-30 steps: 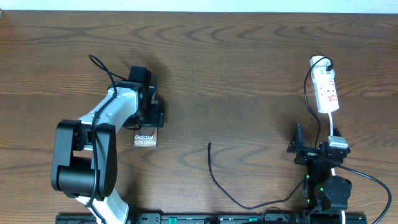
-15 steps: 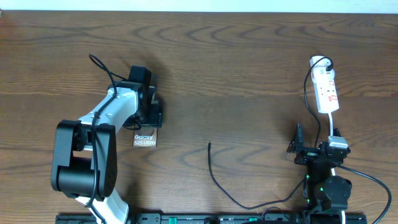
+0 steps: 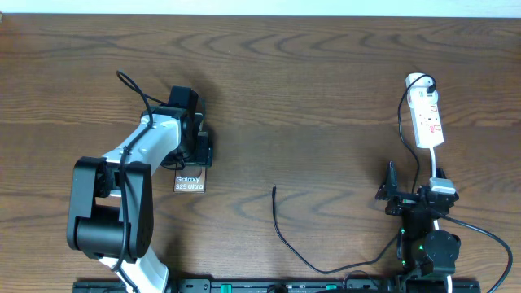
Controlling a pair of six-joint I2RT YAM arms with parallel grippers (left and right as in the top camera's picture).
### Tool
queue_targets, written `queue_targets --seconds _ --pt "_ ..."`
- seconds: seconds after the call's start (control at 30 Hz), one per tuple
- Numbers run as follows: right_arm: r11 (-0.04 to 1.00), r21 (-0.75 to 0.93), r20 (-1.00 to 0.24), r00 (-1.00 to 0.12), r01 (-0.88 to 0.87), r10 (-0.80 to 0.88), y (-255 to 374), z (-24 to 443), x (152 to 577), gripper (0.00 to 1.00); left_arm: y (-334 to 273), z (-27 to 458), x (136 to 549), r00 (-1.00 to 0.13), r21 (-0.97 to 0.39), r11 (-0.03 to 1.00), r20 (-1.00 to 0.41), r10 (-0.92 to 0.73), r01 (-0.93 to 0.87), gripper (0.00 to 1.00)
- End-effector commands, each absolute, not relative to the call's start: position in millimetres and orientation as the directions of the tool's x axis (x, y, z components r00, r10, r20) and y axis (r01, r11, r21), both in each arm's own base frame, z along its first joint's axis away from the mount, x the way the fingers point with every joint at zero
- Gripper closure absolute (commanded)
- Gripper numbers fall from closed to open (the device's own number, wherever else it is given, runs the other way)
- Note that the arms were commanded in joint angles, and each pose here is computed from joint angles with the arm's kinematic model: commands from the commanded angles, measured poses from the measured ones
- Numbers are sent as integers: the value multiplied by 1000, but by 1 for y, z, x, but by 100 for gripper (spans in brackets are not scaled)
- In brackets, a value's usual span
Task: Plug charger to phone and switch on socket
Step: 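Lower the left gripper onto the phone and close on its edges, then lift the phone with the left gripper and raise it upright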
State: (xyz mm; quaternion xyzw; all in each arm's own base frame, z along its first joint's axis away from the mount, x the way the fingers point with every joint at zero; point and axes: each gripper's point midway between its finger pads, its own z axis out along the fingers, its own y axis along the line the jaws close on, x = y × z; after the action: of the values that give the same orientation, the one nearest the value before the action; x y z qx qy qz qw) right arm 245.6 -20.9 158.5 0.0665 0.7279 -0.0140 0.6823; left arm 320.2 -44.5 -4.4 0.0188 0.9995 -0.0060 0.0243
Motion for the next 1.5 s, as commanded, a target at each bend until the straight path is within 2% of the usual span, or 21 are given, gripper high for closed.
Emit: queue_targets --seconds 0.0,0.37,0.6,0.63,0.93,0.97,1.1,1.37,1.47 --pt "990 82 -994 -58 115 89 -20 158 245 1 -39 -8 313 -1000 13 1000 -13 29 29 92" --pt "990 82 -994 -58 115 89 -20 158 245 1 -49 76 353 -965 -40 999 -263 24 36 92" --pt "990 82 -994 -58 115 89 -20 158 245 1 -101 121 344 -944 -340 931 -330 10 129 93" --pt "990 82 -994 -58 115 89 -20 158 245 1 -114 127 341 -948 -418 897 -319 2 143 93" --pt "990 82 -994 -58 115 89 -20 158 245 1 -162 161 331 -976 -723 688 -192 -107 67 93" --pt "990 82 -994 -58 115 89 -20 158 245 1 -174 174 332 -979 -790 611 -162 -127 52 92" --pt "990 82 -994 -58 115 89 -20 158 245 1 -192 206 336 -984 -900 434 -52 -172 -28 93" --pt "990 82 -994 -58 115 89 -20 158 245 1 -208 260 346 -955 -950 167 232 -186 -263 93" --pt "990 82 -994 -58 115 89 -20 158 245 1 -211 274 346 -945 -945 116 286 -157 -306 93"
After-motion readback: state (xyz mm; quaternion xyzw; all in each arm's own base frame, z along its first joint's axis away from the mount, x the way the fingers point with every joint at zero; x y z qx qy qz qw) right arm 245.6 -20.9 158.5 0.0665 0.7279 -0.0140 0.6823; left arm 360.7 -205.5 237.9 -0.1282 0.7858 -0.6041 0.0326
